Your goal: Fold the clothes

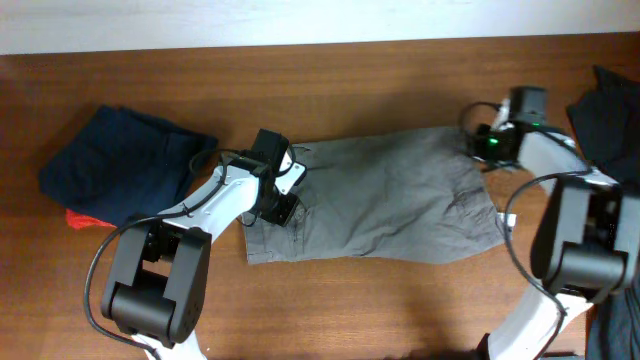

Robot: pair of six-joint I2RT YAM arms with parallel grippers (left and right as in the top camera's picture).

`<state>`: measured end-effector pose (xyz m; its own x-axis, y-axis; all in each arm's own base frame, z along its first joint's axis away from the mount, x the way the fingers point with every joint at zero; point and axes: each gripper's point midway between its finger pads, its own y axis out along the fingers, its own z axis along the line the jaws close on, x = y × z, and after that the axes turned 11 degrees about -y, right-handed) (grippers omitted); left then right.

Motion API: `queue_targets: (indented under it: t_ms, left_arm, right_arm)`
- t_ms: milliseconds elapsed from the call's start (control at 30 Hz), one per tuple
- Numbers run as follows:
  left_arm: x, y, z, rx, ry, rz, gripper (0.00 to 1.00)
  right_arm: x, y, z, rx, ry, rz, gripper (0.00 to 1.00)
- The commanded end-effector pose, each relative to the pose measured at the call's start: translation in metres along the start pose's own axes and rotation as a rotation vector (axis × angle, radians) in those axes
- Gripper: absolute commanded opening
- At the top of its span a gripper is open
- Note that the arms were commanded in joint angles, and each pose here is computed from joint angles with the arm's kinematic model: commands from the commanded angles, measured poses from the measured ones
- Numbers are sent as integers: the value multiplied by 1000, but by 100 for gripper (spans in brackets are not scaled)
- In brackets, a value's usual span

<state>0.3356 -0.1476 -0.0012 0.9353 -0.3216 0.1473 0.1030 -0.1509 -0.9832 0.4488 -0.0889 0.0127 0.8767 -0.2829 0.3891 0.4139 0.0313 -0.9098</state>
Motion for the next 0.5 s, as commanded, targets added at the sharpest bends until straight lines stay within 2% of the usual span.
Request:
queue_targets:
  t_ms: [0,100,233,333,467]
  left_arm:
    - [-26,25,11,45,3,86,1]
    - [-23,23,11,45,-14,80,1]
    - [-19,22,11,45,-22,70,1]
    - [-17,21,11,45,-21,66,2]
    - [-17,21,11,45,-22,66,1]
  right_arm:
    - [6,-22,-22,57,90,2,4]
    - [12,-53,-7,203,71,-9,4]
    - [6,-108,41,419,-58,-32,4]
    - [-16,-136,74,461,-153,20,4]
    - [-66,-148,116,472,-229,201,4]
